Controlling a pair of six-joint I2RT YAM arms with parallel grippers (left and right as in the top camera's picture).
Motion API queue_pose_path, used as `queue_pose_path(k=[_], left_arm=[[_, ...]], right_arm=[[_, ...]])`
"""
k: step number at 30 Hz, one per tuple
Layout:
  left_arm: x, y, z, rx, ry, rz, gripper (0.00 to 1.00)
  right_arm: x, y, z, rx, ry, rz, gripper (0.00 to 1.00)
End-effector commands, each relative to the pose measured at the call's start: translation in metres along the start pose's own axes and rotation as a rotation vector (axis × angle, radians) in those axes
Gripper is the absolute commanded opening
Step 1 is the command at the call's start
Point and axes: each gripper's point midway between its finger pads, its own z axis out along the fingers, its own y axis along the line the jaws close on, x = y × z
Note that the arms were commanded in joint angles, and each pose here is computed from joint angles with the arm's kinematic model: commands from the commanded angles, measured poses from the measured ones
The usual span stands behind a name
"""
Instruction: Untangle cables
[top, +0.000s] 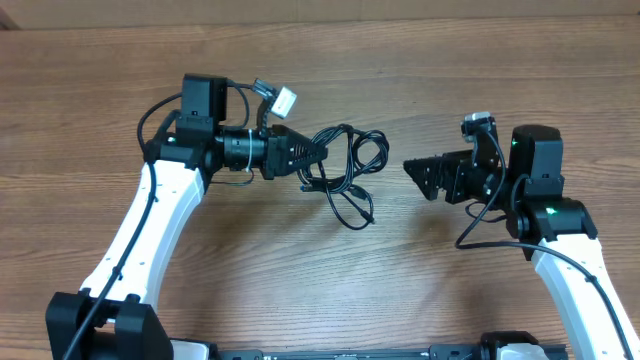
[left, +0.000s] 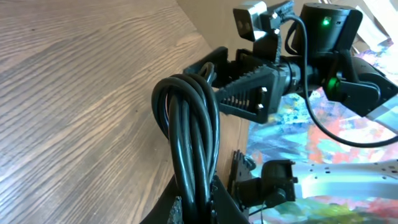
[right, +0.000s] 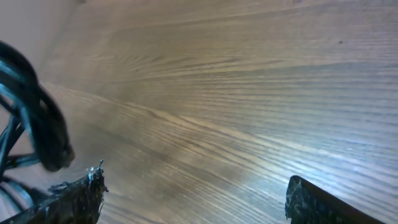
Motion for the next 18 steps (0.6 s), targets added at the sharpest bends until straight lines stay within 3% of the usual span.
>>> queue_pose_path(k=[1,12,18], left_arm=[[-0.001,-0.016,0.001,0.08,0.002,0.0,0.04],[-0.013,-0.061,-0.008,0.344,-0.031,0.138,0.04],[-0.015,-0.065,-0.01,0.366,-0.037,0.175,0.04]], right_arm=[[-0.018,0.003,-0.007,0.007,-0.053,-0.044,0.92],[-0.035,0.048,-0.013,-0.242,-0.12,-0.151,0.93],[-0.034,0.078,-0.024,-0.418,-0.135,-0.246,0.93]])
